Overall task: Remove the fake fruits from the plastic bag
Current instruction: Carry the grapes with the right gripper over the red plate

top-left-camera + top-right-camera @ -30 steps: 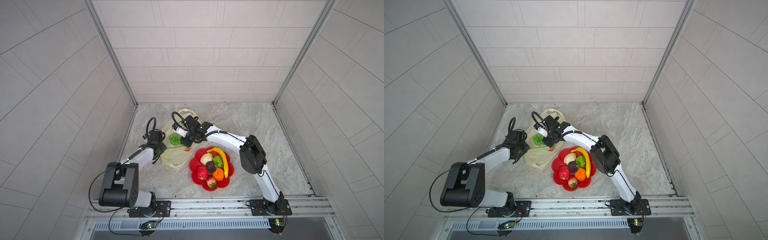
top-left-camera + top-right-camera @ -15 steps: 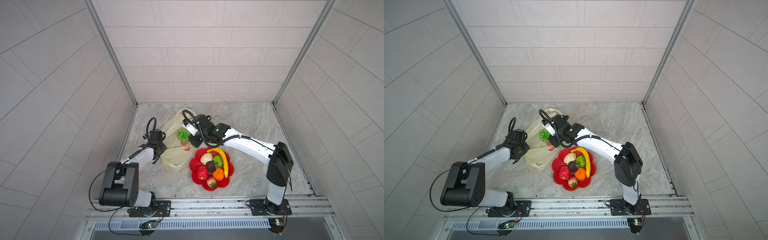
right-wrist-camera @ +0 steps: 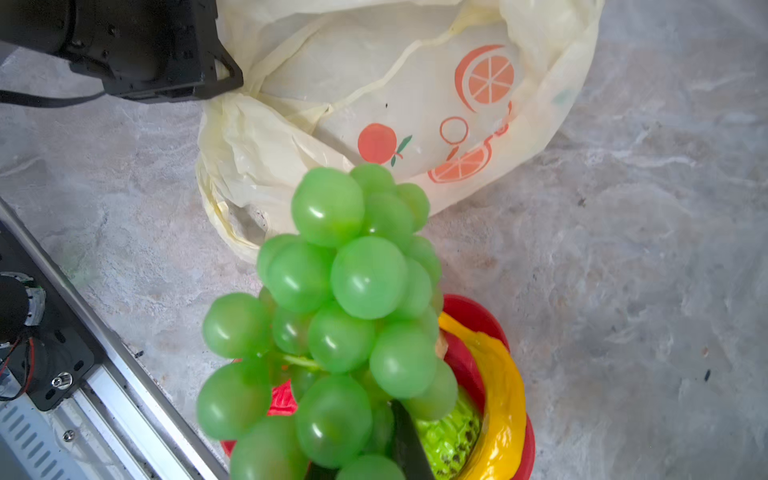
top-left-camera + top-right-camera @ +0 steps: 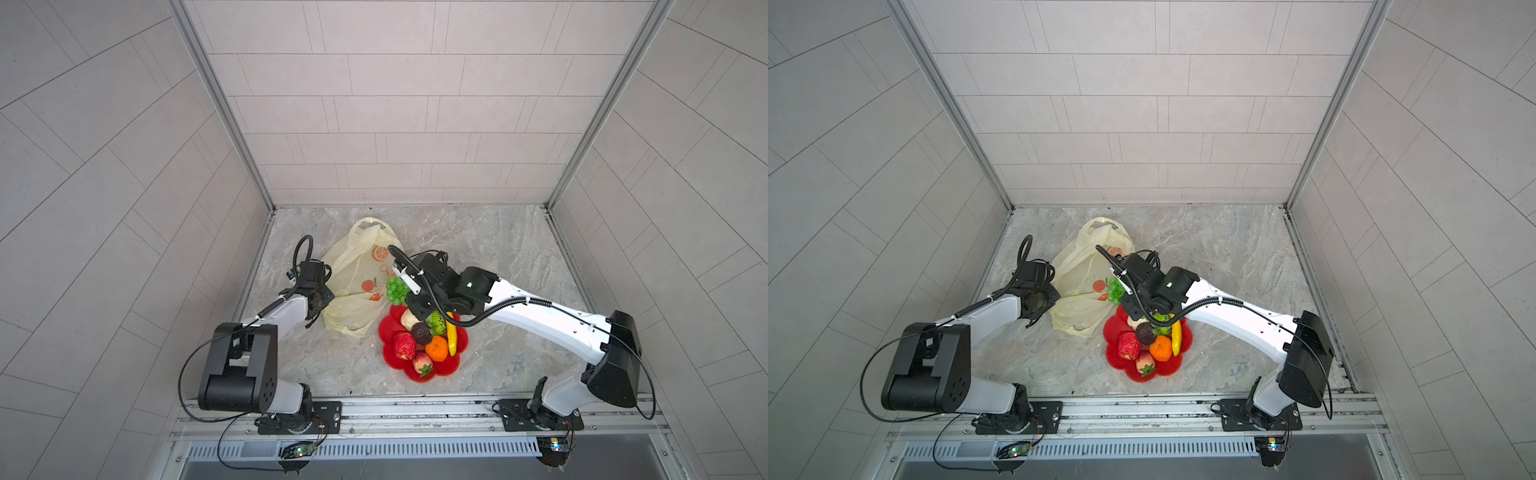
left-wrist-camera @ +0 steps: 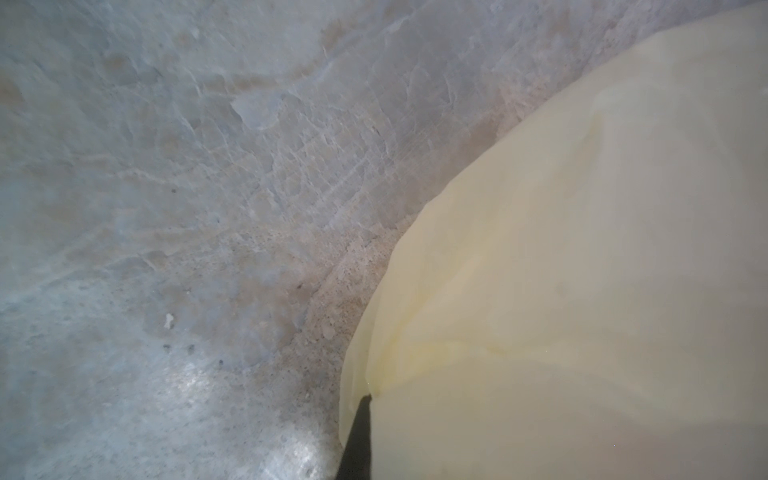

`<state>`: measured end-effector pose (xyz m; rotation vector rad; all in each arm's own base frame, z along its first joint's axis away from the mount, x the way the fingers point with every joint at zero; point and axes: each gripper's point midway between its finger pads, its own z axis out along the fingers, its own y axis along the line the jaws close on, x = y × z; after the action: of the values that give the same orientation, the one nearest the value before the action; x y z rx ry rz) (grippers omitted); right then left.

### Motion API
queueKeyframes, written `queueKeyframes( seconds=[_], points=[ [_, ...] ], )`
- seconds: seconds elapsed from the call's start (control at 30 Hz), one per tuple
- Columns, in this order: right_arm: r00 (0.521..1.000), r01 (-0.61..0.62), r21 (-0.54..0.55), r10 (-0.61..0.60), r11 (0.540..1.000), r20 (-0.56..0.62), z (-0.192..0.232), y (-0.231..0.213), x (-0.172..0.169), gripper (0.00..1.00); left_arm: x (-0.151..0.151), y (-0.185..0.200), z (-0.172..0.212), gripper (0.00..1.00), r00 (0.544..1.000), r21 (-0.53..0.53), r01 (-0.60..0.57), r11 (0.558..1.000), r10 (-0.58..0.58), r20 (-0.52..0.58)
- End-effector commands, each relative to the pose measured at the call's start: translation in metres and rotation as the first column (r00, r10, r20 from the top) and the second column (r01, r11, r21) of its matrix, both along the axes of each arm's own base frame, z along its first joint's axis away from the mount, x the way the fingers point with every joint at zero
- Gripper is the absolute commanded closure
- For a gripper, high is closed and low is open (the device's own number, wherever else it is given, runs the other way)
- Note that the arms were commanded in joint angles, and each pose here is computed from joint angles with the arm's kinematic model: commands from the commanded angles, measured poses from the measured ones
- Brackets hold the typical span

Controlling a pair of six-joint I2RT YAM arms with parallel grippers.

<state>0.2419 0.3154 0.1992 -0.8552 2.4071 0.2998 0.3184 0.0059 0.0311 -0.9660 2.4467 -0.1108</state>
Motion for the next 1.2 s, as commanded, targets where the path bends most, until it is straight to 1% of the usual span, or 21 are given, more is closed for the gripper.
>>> queueKeyframes(
  seconds=[0.0, 0.07, 0.17, 0.33, 0.43, 0.57, 1.0, 1.07, 1.17],
  points=[
    [0.989, 0.151, -0.007, -0.151, 0.989, -0.007, 0.003, -0.009, -0.015, 0.92, -0.004, 0.002, -0.005, 1.0, 1.0, -0.005, -0.012, 1.0, 0.012, -0.026],
    [0.977, 0.211, -0.014, -0.211, 0.977, -0.019, -0.002, -0.01, -0.019, 0.93, -0.004, 0.0, -0.005, 1.0, 1.0, -0.013, -0.01, 1.0, 0.01, -0.027],
    [0.963, 0.268, -0.003, -0.268, 0.963, -0.021, -0.01, -0.01, -0.02, 0.93, -0.004, -0.001, -0.003, 1.0, 1.0, -0.019, -0.009, 1.0, 0.008, -0.02],
    [0.944, 0.33, 0.003, -0.33, 0.944, -0.003, -0.011, -0.008, -0.014, 0.93, -0.003, -0.003, 0.001, 1.0, 1.0, -0.032, -0.002, 1.0, 0.002, -0.01],
    [0.928, 0.372, -0.027, -0.372, 0.928, 0.006, -0.016, -0.009, -0.009, 0.93, -0.004, -0.003, 0.002, 1.0, 1.0, -0.033, -0.004, 0.999, 0.003, -0.006],
    [0.907, 0.419, -0.061, -0.42, 0.906, -0.004, -0.032, -0.009, -0.006, 0.94, -0.004, -0.003, 0.001, 1.0, 1.0, -0.034, -0.006, 0.999, 0.005, -0.009],
    [0.905, 0.414, -0.159, -0.424, 0.896, -0.03, -0.069, 0.006, -0.01, 0.94, -0.004, -0.003, 0.005, 1.0, 1.0, -0.049, -0.01, 0.999, 0.01, 0.002],
    [0.908, 0.407, -0.172, -0.417, 0.897, -0.025, -0.072, 0.008, -0.011, 0.93, -0.004, -0.002, 0.004, 1.0, 1.0, -0.05, -0.012, 0.999, 0.012, 0.003],
    [0.911, 0.399, -0.185, -0.411, 0.898, -0.033, -0.077, 0.011, -0.012, 0.89, -0.004, -0.002, 0.005, 1.0, 1.0, -0.05, -0.013, 0.999, 0.013, 0.004]
  ],
)
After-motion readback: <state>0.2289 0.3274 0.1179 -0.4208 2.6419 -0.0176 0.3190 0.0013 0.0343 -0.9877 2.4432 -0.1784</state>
